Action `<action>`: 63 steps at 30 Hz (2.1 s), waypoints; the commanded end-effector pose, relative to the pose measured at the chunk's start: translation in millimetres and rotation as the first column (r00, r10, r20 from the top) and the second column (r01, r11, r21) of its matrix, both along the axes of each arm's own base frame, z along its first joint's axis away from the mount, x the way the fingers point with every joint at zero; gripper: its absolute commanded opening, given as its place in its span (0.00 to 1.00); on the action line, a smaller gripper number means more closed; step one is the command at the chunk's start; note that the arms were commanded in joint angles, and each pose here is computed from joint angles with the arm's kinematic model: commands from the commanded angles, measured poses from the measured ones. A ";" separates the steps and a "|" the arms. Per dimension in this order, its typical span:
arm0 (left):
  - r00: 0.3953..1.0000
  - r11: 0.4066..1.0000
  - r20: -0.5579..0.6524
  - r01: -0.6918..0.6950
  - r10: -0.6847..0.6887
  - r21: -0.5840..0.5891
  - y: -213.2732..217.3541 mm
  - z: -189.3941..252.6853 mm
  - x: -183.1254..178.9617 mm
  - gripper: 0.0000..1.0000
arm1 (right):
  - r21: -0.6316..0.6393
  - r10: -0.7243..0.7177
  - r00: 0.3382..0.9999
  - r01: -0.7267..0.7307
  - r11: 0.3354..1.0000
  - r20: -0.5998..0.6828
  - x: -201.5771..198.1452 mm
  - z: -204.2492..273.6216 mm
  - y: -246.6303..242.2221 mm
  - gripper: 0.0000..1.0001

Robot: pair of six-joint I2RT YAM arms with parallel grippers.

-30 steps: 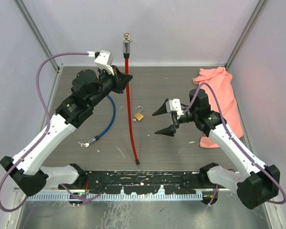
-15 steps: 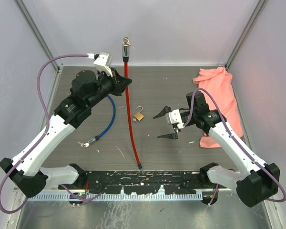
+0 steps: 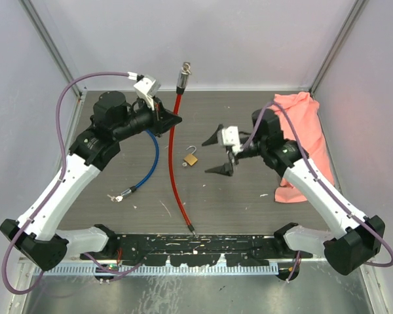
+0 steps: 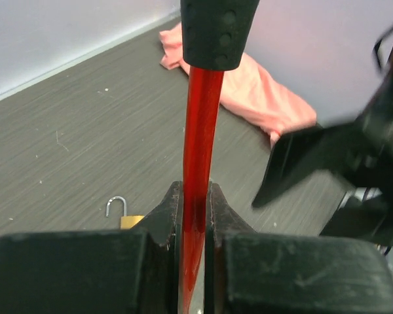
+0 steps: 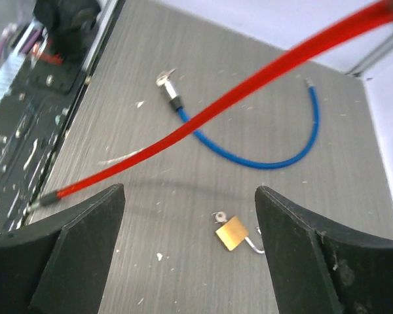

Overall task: Lock with the key
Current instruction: Adjust the lock.

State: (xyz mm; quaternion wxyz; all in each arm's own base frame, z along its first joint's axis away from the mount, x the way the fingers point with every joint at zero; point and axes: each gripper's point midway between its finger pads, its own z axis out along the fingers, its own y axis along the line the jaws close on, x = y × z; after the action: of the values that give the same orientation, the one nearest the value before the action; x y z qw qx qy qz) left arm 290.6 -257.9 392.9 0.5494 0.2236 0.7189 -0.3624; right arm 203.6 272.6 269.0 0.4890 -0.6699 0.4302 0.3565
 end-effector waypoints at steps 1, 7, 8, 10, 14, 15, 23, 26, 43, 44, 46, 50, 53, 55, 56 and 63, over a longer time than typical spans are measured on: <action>0.957 0.974 0.211 0.172 -0.201 0.146 5.2 28.0 -30.5 0.00 | 0.196 -0.028 0.987 0.060 0.979 -0.157 8.1 89.1 -7.5 0.85; 0.885 0.873 0.207 0.327 -0.416 0.361 7.4 11.4 -50.4 0.00 | 0.306 -0.120 0.956 0.203 0.930 -0.268 27.7 145.8 -33.6 0.85; 0.875 0.856 0.194 0.348 -0.443 0.383 7.6 7.1 -52.5 0.00 | 0.312 -0.121 0.947 0.217 0.925 -0.297 28.2 152.1 -35.4 0.85; 0.870 0.824 0.134 0.387 -0.475 0.413 6.7 -9.0 -51.9 0.00 | 0.311 -0.109 0.923 0.233 0.921 -0.369 28.1 157.1 -34.7 0.85; 0.834 0.763 0.086 0.450 -0.545 0.464 7.1 -23.2 -57.1 0.00 | 0.339 -0.029 0.856 0.235 0.911 -0.516 21.3 153.5 -30.8 0.84; 0.830 0.758 0.090 0.451 -0.550 0.471 8.1 -22.4 -57.3 0.00 | 0.348 -0.011 0.850 0.227 0.910 -0.527 19.5 147.6 -30.3 0.84; 0.797 0.777 0.084 0.550 -0.598 0.307 5.4 5.0 -49.4 0.00 | 0.372 0.031 0.907 0.140 0.918 -0.419 6.4 125.5 -30.3 0.84; 0.772 0.755 0.022 0.614 -0.635 0.230 3.5 7.2 -52.0 0.00 | 0.359 -0.056 0.938 0.185 0.915 -0.342 16.7 137.0 -33.1 0.86; 0.784 0.754 0.217 0.619 -0.581 -0.218 -2.9 128.7 -37.7 0.00 | 0.442 0.116 0.904 0.087 0.893 -0.412 0.8 52.6 45.7 0.92; 0.782 0.747 0.223 0.623 -0.582 -0.234 -3.2 132.1 -38.3 0.00 | 0.443 0.124 0.894 0.089 0.892 -0.430 -2.2 52.7 50.2 0.92; 0.779 0.737 0.243 0.627 -0.579 -0.254 -3.2 137.2 -40.3 0.00 | 0.444 0.121 0.888 0.100 0.890 -0.444 -8.7 47.0 62.3 0.92; 0.781 0.731 0.263 0.623 -0.566 -0.278 -3.9 144.1 -44.9 0.00 | 0.437 0.080 0.851 0.183 0.881 -0.518 -1.0 37.6 78.0 0.92; 0.774 0.721 0.271 0.632 -0.572 -0.283 -5.7 147.7 -51.4 0.00 | 0.437 0.065 0.822 0.232 0.869 -0.565 8.5 31.4 83.8 0.90; 0.768 0.713 0.274 0.640 -0.579 -0.287 -7.1 149.6 -56.4 0.00 | 0.435 0.055 0.818 0.246 0.866 -0.573 12.5 27.6 86.1 0.90; 0.767 0.712 0.277 0.641 -0.579 -0.288 -7.4 150.0 -57.3 0.00 | 0.440 0.063 0.818 0.241 0.865 -0.571 11.8 27.8 87.3 0.89; 0.745 0.679 0.297 0.667 -0.597 -0.307 -19.4 153.8 -65.3 0.00 | 0.507 0.114 0.835 0.212 0.835 -0.538 9.1 45.7 97.6 0.88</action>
State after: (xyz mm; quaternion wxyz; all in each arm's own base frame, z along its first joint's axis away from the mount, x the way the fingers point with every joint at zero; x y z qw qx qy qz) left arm 252.1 -279.1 514.0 0.4474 0.3564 0.5097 -0.6426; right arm 212.6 365.5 260.9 0.4644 -0.3626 0.5237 0.6153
